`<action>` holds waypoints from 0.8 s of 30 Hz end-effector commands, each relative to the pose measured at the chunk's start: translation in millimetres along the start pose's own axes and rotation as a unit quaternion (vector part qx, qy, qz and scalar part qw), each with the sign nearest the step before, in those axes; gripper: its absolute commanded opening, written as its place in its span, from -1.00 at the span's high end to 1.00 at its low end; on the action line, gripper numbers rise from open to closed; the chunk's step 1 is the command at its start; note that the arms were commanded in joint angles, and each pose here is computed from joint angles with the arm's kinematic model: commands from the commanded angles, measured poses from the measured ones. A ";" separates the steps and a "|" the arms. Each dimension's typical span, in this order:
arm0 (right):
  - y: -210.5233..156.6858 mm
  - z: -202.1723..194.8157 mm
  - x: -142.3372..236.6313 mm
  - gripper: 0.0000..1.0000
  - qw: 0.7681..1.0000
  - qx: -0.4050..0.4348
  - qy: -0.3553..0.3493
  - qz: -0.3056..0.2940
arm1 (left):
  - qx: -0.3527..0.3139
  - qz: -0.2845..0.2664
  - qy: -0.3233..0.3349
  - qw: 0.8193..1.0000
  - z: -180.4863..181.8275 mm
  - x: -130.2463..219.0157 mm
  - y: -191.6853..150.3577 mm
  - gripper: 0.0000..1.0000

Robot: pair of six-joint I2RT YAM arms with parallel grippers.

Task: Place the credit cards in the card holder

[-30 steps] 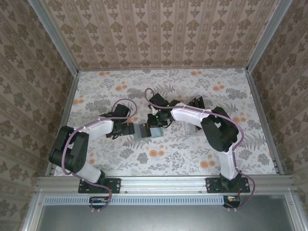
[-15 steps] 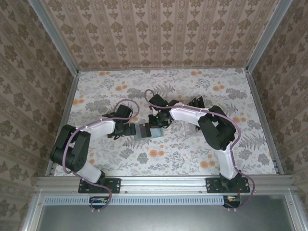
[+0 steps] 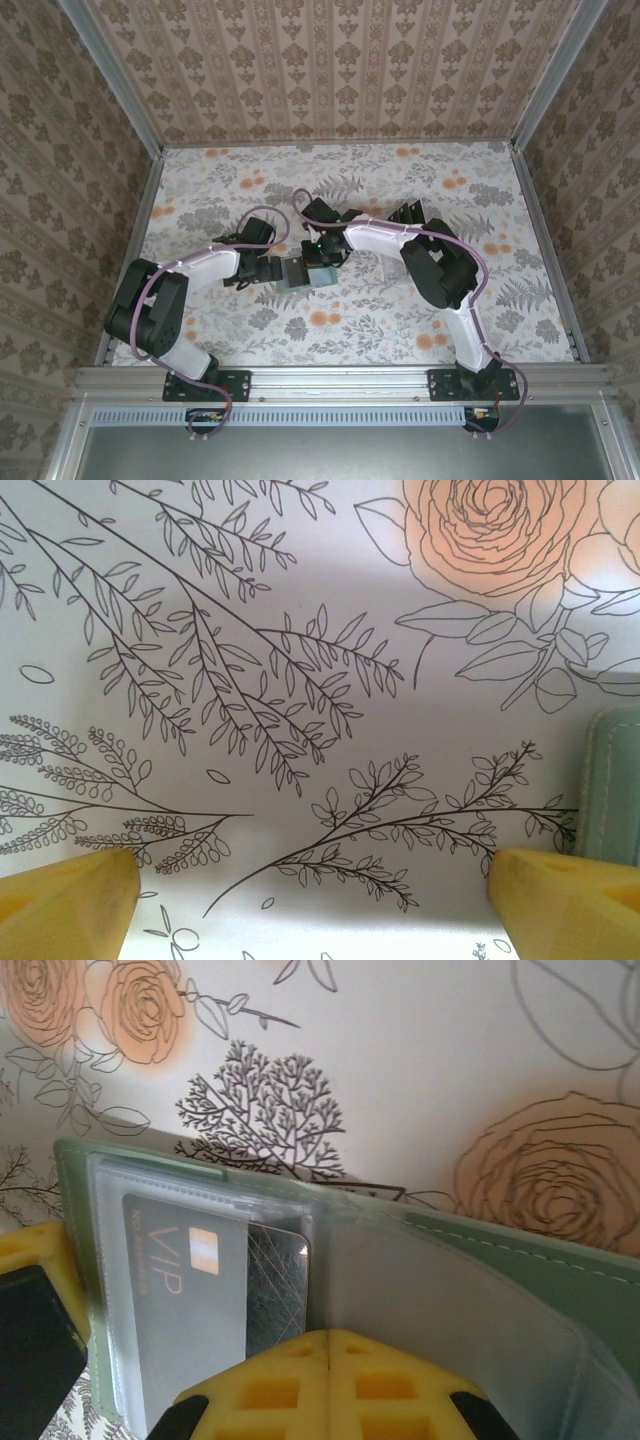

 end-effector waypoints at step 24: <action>-6.0 9.9 19.9 0.82 0.999 -0.003 0.036 0.003 | 0.005 -0.018 -0.010 1.000 -0.8 13.7 9.9 -0.99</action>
Point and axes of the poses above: each hand's point on the last joint's axis, 136 mm out from that joint toward the fingers, its own x axis back along the fingers, its own z axis along the line the jaws close on, y = z × x, the point moved 7 cm from there along x, back along the fingers, and after that the axes turned 12 degrees about -x, right-handed, at the moved point
